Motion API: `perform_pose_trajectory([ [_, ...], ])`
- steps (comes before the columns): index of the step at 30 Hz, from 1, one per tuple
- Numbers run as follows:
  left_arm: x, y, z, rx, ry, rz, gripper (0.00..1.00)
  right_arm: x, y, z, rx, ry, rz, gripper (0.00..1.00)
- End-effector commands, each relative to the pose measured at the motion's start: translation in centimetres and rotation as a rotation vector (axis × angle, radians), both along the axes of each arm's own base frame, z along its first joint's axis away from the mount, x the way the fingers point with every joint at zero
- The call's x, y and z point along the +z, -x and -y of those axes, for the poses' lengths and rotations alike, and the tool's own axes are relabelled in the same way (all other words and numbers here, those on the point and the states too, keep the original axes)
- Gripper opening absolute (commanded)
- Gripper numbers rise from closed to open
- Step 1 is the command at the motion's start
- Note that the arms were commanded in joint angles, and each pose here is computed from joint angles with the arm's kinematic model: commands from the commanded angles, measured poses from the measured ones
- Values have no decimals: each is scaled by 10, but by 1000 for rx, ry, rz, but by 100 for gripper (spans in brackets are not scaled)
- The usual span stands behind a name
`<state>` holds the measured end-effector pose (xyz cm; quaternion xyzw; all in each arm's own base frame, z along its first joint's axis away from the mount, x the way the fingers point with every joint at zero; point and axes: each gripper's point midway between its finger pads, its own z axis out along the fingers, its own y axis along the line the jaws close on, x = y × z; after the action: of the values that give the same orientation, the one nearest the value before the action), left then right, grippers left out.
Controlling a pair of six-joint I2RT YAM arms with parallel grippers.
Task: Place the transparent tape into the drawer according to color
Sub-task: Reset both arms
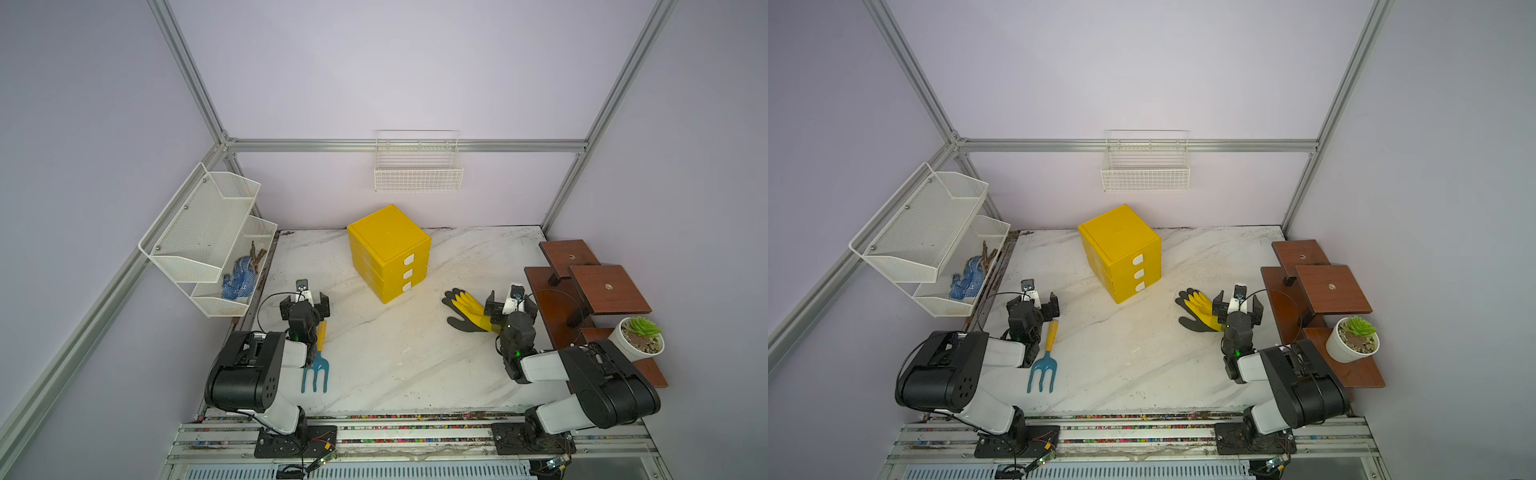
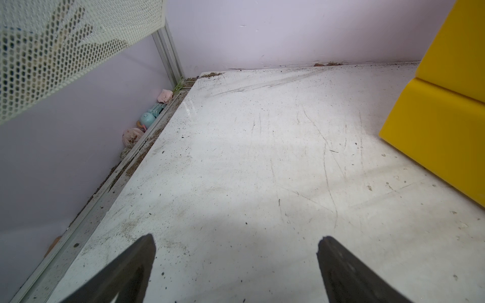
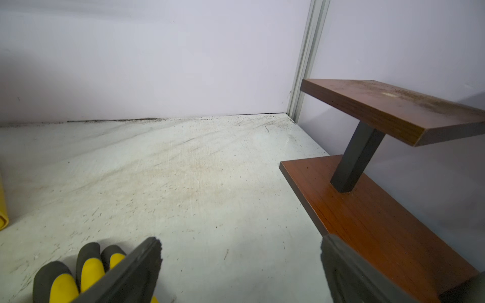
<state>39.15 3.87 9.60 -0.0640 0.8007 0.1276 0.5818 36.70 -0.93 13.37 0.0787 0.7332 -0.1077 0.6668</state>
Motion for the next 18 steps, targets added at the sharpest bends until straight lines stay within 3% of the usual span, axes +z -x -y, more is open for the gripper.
perform_pose_trajectory([
  [1, 18, -8, -1, 2, 16, 68, 100, 10, -7, -7, 58, -41, 86, 100],
  [4, 18, -8, -1, 3, 15, 68, 100, 2, -17, -10, 74, -45, 8, 100],
  [18, 19, -8, -1, 2, 15, 69, 100, 1, -19, -6, 66, -60, 11, 100],
])
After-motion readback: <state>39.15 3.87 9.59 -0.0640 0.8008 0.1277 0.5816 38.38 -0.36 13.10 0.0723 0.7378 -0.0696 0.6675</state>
